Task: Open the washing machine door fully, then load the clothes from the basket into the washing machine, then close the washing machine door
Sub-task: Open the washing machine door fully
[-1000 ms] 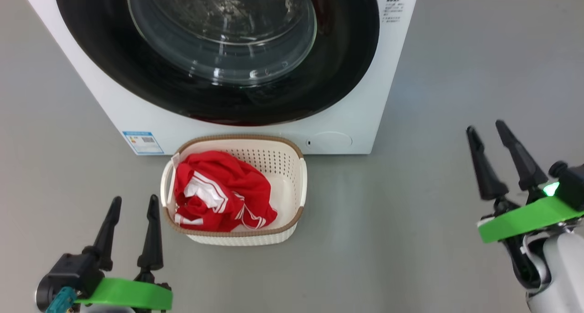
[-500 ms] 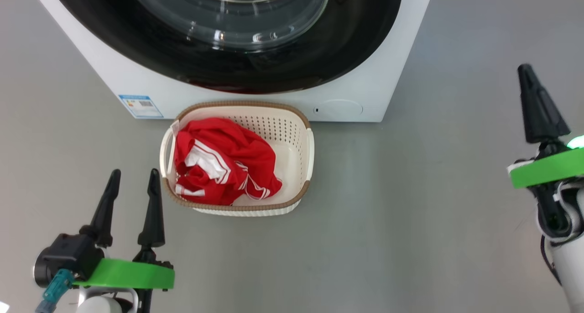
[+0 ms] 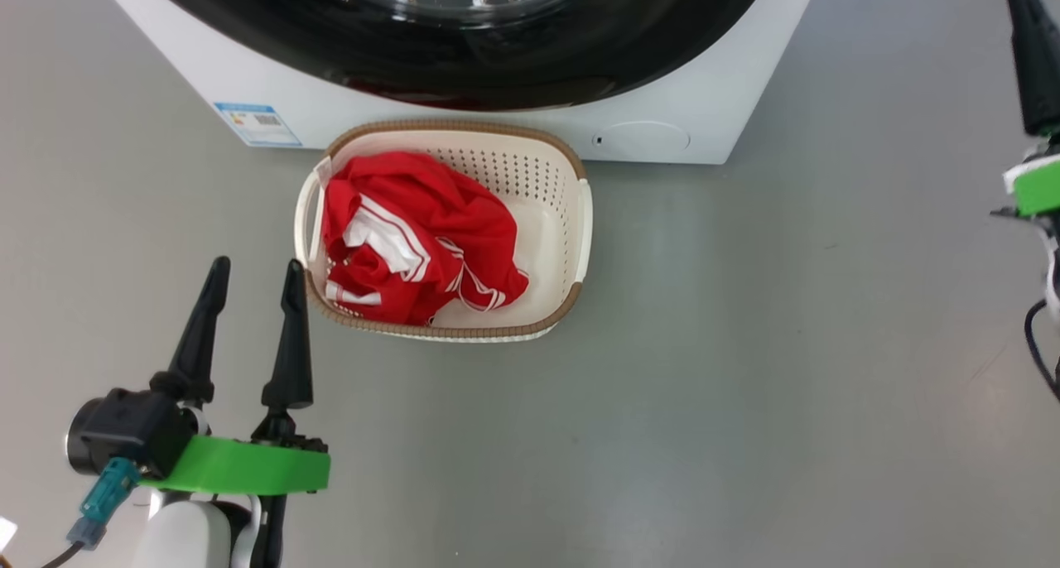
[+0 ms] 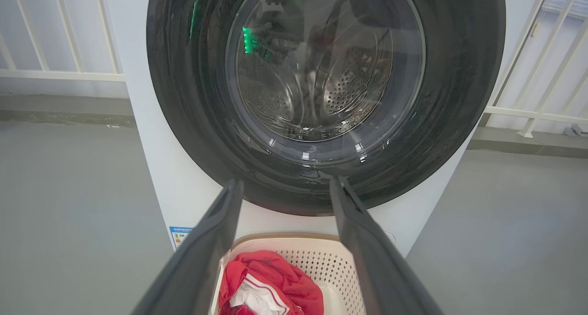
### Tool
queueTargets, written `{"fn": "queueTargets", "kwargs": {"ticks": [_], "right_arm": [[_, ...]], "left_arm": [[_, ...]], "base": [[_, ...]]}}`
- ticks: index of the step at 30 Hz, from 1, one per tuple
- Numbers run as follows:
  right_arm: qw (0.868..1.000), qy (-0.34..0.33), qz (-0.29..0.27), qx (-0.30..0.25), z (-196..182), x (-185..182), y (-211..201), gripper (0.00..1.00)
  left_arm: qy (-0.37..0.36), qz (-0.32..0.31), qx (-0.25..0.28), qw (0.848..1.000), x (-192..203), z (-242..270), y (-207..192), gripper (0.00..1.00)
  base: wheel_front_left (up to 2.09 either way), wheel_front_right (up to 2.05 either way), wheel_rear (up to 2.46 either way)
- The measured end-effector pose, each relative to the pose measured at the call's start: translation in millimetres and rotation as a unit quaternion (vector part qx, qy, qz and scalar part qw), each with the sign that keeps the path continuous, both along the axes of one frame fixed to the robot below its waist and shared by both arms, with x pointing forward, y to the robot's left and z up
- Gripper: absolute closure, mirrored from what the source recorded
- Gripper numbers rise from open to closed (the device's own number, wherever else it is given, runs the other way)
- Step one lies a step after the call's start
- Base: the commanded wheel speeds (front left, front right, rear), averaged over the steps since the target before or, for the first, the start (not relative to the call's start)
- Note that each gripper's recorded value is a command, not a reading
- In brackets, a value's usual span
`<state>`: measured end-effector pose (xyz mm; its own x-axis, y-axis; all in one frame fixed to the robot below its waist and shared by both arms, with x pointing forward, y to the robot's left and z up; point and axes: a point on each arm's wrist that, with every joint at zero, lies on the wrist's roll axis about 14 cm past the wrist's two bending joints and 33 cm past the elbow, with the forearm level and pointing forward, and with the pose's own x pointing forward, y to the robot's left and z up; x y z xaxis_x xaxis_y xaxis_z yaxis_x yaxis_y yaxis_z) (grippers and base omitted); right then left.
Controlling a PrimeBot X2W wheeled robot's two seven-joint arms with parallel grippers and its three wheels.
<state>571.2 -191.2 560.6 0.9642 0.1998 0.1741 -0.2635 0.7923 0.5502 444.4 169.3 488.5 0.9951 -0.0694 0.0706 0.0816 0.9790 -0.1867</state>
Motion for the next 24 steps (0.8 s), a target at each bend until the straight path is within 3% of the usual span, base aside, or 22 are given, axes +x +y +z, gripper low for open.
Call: {"fn": "queueTargets", "kwargs": {"ticks": [11, 18, 24], "right_arm": [[0.987, 0.072, 0.067, 0.127, 0.9, 41.6, 18.6, 1.00], [0.967, 0.109, 0.127, 0.193, 3.9, 56.5, 36.7, 1.00], [0.951, 0.139, 0.171, 0.217, 2.1, 68.5, 48.6, 1.00]], "left_arm": [[0.004, 0.006, 0.004, 1.000, 5.5, -6.1, 5.2, 0.00], [0.011, 0.013, 0.001, 1.000, 6.8, -11.6, 10.2, 0.00], [0.023, 0.021, 0.001, 1.000, 7.2, -20.1, 14.0, 0.00]], "base": [[0.00, 0.00, 0.00], [0.00, 0.00, 0.00], [0.00, 0.00, 0.00]]}}
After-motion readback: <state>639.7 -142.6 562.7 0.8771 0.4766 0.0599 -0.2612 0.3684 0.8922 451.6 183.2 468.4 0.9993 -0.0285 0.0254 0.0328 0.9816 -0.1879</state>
